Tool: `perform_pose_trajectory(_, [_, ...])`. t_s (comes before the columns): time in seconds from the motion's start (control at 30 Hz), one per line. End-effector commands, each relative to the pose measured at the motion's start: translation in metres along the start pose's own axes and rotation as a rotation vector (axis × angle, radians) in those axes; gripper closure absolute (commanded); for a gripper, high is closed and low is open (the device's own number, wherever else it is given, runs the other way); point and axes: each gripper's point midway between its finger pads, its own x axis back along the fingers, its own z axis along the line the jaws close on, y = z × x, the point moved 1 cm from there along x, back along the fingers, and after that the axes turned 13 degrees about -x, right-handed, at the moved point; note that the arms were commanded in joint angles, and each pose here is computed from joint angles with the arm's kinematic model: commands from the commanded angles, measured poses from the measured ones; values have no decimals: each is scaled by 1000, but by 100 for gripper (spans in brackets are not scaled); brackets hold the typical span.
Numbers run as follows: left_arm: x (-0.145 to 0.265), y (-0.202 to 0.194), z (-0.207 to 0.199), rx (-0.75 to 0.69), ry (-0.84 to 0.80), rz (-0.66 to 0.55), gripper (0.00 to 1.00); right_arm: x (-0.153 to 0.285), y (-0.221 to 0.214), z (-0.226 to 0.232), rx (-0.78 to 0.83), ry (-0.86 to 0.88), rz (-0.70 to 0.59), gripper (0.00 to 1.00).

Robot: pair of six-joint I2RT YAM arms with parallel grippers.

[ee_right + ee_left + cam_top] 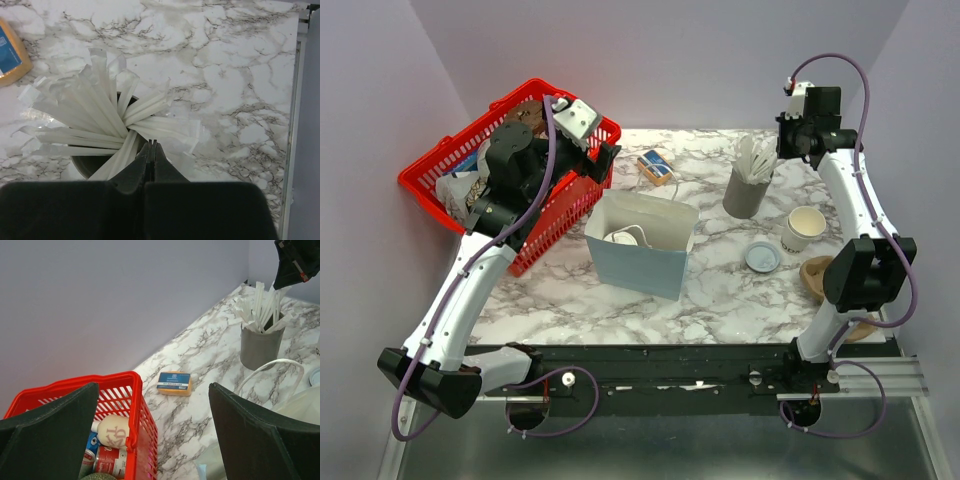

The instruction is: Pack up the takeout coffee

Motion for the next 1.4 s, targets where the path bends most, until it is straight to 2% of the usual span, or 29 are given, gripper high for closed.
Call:
perform_pose_trajectory(0.0, [1, 4, -1, 3, -16, -21, 2, 55, 37, 16, 0, 85, -114, 100])
perform_pose_trajectory(0.2, [-11, 3, 3, 11, -6, -24, 1, 141, 61, 46, 23, 234, -243, 99])
perform_pose_trajectory(0.4, [-23, -2, 6, 17, -5, -16, 2, 219, 61, 91, 125, 507, -342, 100])
perform_pose_trajectory(0.53, [-30, -4, 9, 12, 0, -8, 2, 289, 62, 129, 192, 755, -439, 99])
perform_pose_trajectory(0.73, [-32, -6, 13, -13, 13, 4, 2, 350, 59, 161, 245, 964, -474, 99])
perform_pose_trajectory(1.0, [-32, -1, 20, -42, 32, 1, 2, 374, 51, 188, 215, 1123, -401, 99])
perform_pose_trajectory(1.2, [-28, -4, 23, -65, 46, 9, 2, 356, 20, 213, 258, 1202, -250, 99])
perform_pose_trajectory(1.37, [-24, -3, 23, -63, 51, 4, 1, 320, 11, 225, 288, 1119, -240, 99])
